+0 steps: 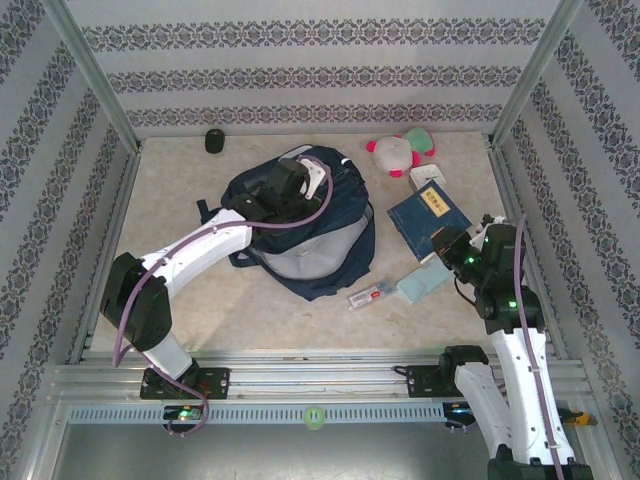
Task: Pack the student bag
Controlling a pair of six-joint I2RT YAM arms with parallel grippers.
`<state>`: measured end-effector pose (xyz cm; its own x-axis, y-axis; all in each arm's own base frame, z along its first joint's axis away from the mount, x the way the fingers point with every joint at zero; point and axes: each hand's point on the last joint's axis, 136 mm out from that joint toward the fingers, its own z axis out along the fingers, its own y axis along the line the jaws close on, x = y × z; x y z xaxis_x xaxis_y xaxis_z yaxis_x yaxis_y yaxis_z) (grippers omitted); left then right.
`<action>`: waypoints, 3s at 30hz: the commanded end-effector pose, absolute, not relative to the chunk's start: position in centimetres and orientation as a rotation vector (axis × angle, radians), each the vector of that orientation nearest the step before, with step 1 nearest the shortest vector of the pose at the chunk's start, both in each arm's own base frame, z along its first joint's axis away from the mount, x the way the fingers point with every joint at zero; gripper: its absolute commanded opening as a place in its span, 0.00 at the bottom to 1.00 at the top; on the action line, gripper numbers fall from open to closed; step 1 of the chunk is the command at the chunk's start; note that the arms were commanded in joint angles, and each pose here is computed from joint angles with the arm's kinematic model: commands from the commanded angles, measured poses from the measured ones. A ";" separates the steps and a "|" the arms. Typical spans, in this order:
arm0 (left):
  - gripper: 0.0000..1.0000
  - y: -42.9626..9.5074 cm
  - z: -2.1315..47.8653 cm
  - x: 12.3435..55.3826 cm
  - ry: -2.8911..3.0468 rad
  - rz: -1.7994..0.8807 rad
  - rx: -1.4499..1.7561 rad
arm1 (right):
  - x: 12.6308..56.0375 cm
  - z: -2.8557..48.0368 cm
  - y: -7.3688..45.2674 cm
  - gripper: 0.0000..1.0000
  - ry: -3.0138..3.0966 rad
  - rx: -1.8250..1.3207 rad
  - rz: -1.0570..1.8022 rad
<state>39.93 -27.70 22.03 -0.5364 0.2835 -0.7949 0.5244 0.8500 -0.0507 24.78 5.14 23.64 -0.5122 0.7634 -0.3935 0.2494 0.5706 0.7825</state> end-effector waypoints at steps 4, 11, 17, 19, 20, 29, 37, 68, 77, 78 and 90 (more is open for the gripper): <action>0.00 -27.7 26.5 41.4 2.101 -0.497 0.477 | 23.7 21.4 7.4 0.00 2.115 0.827 0.909; 0.00 -28.0 27.2 41.8 2.096 -0.524 0.505 | 25.0 21.5 14.8 0.00 2.085 0.685 1.228; 0.00 -28.5 29.0 41.6 2.060 -0.584 0.531 | 27.8 21.1 20.0 0.00 2.027 0.650 1.396; 0.00 -28.4 29.5 41.6 2.053 -0.583 0.535 | 29.2 21.0 21.2 0.00 1.983 0.662 1.417; 0.00 -28.5 29.6 41.6 2.050 -0.589 0.540 | 29.9 20.8 21.6 0.00 1.965 0.670 1.418; 0.00 -28.7 30.6 41.4 2.029 -0.624 0.559 | 36.1 18.6 26.4 0.00 1.872 0.716 1.451; 0.00 -28.8 30.9 41.5 2.020 -0.644 0.565 | 42.4 13.9 29.5 0.05 1.872 0.802 1.398; 0.00 -27.6 21.9 40.5 2.156 -0.586 0.681 | 27.6 19.8 19.9 0.61 2.186 0.171 0.856; 0.61 -27.2 21.7 39.0 2.192 -0.749 0.598 | 25.1 25.5 20.0 0.63 2.084 -0.382 0.669; 0.66 -26.4 22.1 39.1 2.191 -0.774 0.540 | 24.9 25.8 20.3 0.63 2.071 -0.451 0.650; 0.78 -13.3 17.7 37.1 2.339 -0.629 -0.014 | 19.0 18.1 28.7 0.67 1.851 -1.614 0.368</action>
<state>38.01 -15.03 19.21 -0.7264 -0.1121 -0.6781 0.2625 0.8666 -0.4244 20.30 28.30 20.58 -0.2035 -0.6426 -0.7387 -0.9071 0.4076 -0.1047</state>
